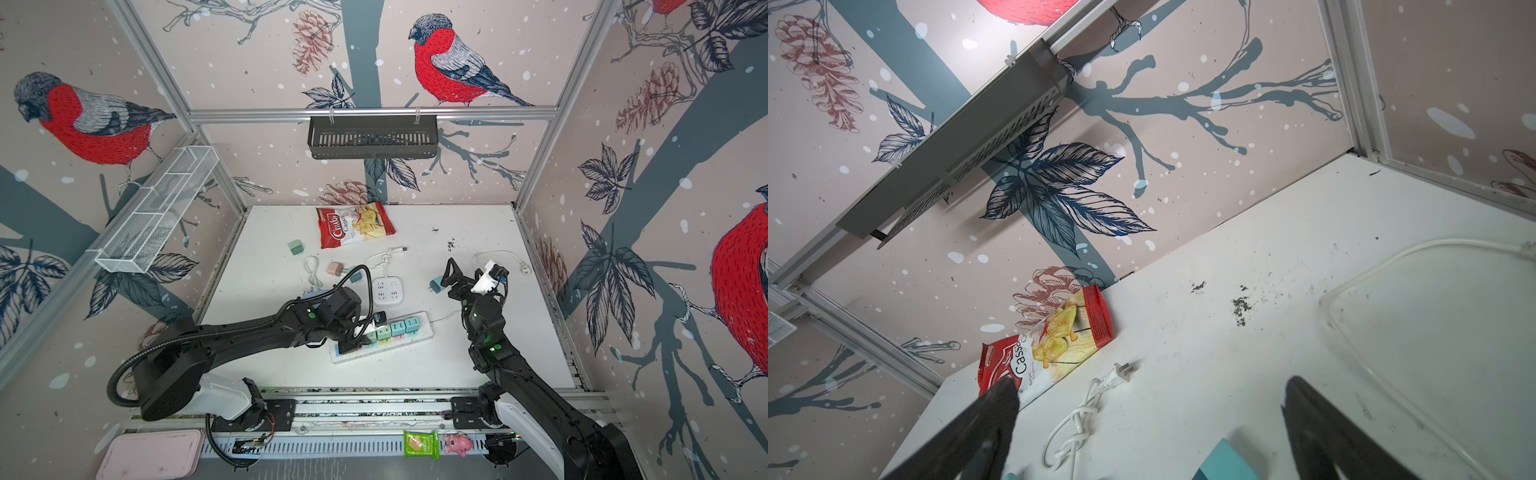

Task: Insert the plug
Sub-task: 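Open and lift the left gripper while the right gripper reaches toward a teal adapter, then lower the right gripper onto the loose teal adapter and close on it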

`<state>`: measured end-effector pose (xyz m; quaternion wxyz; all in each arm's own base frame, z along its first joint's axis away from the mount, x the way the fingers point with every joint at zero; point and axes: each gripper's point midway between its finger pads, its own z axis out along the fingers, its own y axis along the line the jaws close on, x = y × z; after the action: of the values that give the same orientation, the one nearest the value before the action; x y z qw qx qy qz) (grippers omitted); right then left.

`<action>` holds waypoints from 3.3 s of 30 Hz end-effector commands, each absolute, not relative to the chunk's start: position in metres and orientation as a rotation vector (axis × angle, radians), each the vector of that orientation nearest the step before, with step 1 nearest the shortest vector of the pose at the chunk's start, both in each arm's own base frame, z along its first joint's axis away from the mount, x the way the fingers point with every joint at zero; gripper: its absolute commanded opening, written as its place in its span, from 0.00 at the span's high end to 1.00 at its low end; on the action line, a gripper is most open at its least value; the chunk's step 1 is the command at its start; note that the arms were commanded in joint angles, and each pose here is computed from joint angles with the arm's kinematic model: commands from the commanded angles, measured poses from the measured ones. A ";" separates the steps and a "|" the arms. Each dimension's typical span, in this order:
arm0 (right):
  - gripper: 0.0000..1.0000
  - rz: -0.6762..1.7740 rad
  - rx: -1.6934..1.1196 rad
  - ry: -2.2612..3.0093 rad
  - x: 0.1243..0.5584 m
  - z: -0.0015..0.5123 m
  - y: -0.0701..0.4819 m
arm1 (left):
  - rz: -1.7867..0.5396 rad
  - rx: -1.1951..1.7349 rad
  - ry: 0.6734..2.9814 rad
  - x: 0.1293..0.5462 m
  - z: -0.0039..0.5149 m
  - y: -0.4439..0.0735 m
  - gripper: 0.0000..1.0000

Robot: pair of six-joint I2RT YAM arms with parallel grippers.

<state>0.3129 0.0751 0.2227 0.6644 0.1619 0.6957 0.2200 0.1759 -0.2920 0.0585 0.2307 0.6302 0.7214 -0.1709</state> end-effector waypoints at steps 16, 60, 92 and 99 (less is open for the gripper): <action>0.00 0.479 0.657 2.036 0.363 0.159 0.060 | -0.608 1.000 1.691 0.204 0.236 -0.285 0.01; 0.25 0.395 0.667 2.364 0.356 0.091 0.096 | -0.164 -0.332 1.714 0.300 0.200 -0.079 0.02; 0.36 0.203 0.574 2.585 0.372 0.026 0.133 | -0.148 -0.325 1.746 0.304 0.195 -0.082 0.02; 0.39 0.116 0.553 2.613 0.372 0.022 0.135 | -0.151 -0.324 1.749 0.304 0.195 -0.082 0.03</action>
<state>0.3763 0.1407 0.0250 0.2386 0.2026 0.9471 0.0701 0.3020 -0.0836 0.1881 0.6183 -0.1275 0.7732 -0.0596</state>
